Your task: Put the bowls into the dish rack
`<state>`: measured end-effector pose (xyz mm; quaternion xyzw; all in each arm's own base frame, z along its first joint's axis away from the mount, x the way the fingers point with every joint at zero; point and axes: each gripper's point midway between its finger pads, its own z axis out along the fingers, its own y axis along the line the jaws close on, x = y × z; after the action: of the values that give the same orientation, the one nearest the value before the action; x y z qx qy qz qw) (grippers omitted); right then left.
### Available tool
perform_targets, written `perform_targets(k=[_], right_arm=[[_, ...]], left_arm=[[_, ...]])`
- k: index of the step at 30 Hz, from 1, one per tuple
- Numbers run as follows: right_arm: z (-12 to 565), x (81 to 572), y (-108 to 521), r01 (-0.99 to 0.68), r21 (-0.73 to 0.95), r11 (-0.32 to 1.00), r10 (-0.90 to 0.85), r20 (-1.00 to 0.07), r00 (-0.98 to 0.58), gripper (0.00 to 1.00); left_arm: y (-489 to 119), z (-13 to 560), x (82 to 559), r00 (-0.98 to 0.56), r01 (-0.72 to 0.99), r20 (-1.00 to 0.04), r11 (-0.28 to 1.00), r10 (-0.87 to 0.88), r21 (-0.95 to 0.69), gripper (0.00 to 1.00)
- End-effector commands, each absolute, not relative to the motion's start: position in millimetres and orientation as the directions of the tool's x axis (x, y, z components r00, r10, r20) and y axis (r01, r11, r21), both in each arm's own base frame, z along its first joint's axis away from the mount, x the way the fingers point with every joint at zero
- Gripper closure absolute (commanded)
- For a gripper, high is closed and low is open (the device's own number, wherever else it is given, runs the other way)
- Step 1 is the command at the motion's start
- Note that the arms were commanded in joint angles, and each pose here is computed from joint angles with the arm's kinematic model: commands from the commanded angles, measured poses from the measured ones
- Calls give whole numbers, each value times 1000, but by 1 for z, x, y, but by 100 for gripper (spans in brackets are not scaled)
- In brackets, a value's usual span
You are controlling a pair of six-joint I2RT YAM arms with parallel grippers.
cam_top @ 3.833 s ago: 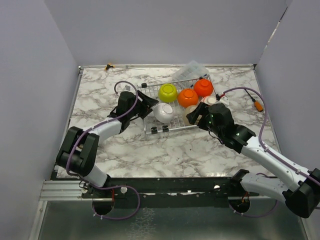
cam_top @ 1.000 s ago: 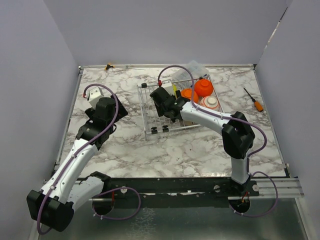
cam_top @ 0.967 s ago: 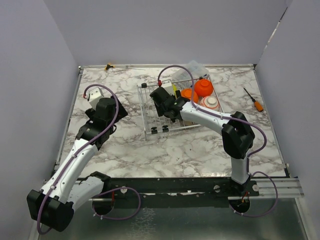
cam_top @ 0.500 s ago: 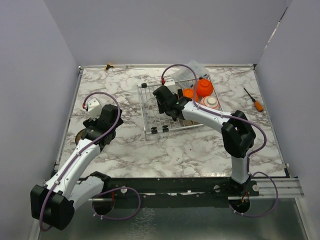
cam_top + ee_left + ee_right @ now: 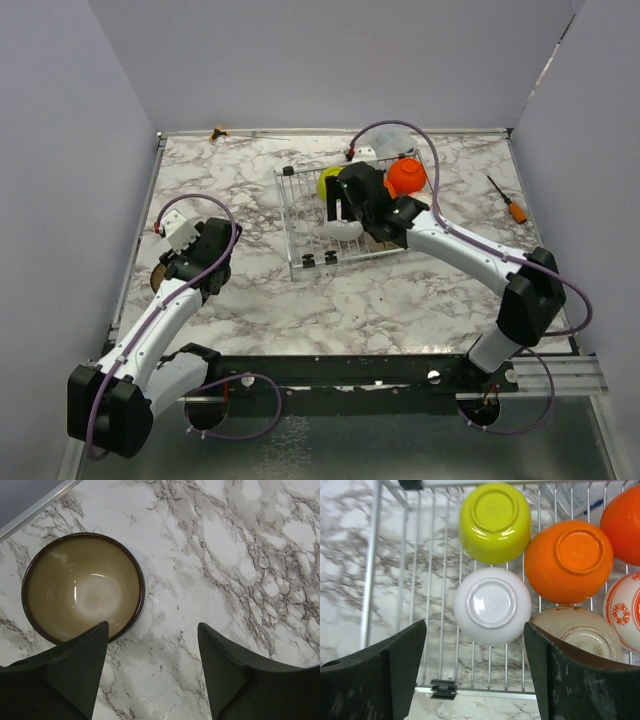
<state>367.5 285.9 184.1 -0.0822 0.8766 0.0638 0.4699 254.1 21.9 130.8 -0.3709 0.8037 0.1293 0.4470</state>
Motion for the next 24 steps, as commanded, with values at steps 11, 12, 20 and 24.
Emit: perform_targets(k=[11, 12, 20, 24], right_arm=[[240, 325, 295, -359, 264, 895, 47, -857, -513, 17], [240, 323, 294, -361, 269, 893, 50, -855, -516, 18], [244, 315, 284, -347, 288, 893, 78, -856, -511, 17], [244, 313, 284, -347, 293, 891, 82, -855, -513, 18]], left_arm=[[41, 83, 250, -332, -805, -777, 590, -534, -62, 65], [41, 86, 252, -338, -798, -783, 600, -522, -56, 72], [36, 106, 266, -375, -738, -799, 673, -470, -49, 100], [22, 113, 277, -428, -669, -780, 740, -456, -66, 100]])
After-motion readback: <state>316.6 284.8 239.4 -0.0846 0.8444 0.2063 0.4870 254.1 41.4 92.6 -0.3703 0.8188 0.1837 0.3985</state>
